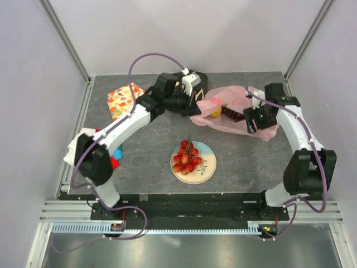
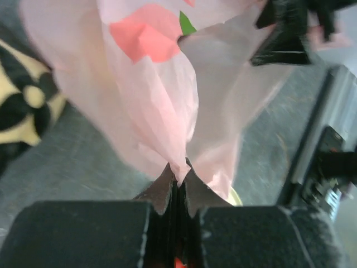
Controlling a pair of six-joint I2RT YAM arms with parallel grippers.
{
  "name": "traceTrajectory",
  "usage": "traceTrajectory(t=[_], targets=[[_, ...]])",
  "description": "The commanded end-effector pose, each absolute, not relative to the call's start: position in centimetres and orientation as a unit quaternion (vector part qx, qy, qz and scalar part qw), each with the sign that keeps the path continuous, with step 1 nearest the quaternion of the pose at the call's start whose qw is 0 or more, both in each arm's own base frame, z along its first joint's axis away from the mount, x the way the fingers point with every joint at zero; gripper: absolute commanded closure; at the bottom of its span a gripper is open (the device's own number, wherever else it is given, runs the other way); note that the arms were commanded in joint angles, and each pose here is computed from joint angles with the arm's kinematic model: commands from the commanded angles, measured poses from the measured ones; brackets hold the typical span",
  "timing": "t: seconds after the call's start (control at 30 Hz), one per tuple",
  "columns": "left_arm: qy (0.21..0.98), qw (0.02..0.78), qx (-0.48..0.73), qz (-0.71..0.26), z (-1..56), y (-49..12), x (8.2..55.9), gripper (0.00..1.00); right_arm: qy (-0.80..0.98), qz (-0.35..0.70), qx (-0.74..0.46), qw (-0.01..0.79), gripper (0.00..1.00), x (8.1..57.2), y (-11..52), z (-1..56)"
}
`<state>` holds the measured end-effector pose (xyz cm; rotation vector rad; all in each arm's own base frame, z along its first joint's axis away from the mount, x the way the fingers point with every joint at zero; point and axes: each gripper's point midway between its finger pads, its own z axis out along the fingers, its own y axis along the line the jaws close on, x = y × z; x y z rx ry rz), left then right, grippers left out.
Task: Take the fake fruits out of the plastic bag
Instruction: Adjust the plastic bag at the center of the board, then take out the fake fruit from the plastic bag.
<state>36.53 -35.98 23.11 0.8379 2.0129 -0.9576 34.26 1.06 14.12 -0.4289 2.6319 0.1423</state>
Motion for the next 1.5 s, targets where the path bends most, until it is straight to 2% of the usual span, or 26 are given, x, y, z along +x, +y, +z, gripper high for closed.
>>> traceTrajectory(t=[0.0, 0.17, 0.27, 0.43, 0.57, 0.73, 0.83, 0.9, 1.07, 1.23, 1.33, 1.4, 1.47], targets=[[0.700, 0.422, 0.409, -0.406, 28.5, -35.6, 30.9, 0.98, 0.946, 0.000, -0.231, 0.228, 0.27, 30.9, -0.6, 15.8], [0.712, 0.417, 0.417, -0.381, 27.1, -35.9, 31.1, 0.98, 0.896, 0.048, -0.281, 0.340, 0.24, 34.6, 2.3, 20.5], [0.716, 0.415, 0.430, -0.361, 25.4, -36.5, 31.5, 0.98, 0.870, 0.108, -0.318, 0.361, 0.30, 37.1, 4.9, 20.4], [0.720, 0.417, 0.435, -0.344, 25.1, -36.2, 31.7, 0.98, 0.849, 0.187, -0.348, 0.350, 0.39, 39.8, 8.6, 19.8], [0.735, 0.419, 0.420, -0.330, 24.2, -36.2, 32.8, 0.98, 0.845, 0.149, -0.390, 0.334, 0.46, 41.9, 9.5, 16.8], [0.728, 0.421, 0.421, -0.341, 24.7, -36.9, 33.0, 0.98, 0.866, 0.113, -0.373, 0.312, 0.48, 45.7, 8.6, 12.9], [0.727, 0.426, 0.422, -0.336, 24.9, -36.7, 33.2, 0.98, 0.879, 0.073, -0.349, 0.316, 0.44, 48.2, 7.5, 11.9], [0.726, 0.424, 0.424, -0.336, 24.8, -36.7, 33.1, 0.98, 0.886, 0.053, -0.329, 0.323, 0.35, 49.5, 6.8, 11.6], [0.728, 0.418, 0.424, -0.338, 24.3, -36.9, 33.2, 0.98, 0.900, 0.006, -0.328, 0.287, 0.26, 49.5, 4.8, 8.9], [0.733, 0.422, 0.420, -0.328, 24.1, -36.9, 33.8, 0.98, 0.908, -0.004, -0.340, 0.245, 0.26, 48.6, 4.1, 5.6], [0.738, 0.421, 0.417, -0.324, 23.6, -37.0, 34.2, 0.98, 0.914, -0.012, -0.336, 0.226, 0.29, 48.5, 3.6, 3.8], [0.739, 0.419, 0.416, -0.324, 23.5, -37.2, 34.4, 0.98, 0.917, -0.019, -0.330, 0.222, 0.36, 48.6, 3.3, 3.1], [0.740, 0.419, 0.415, -0.324, 23.5, -37.3, 34.5, 0.98, 0.919, -0.022, -0.325, 0.222, 0.52, 48.6, 3.2, 3.1]])
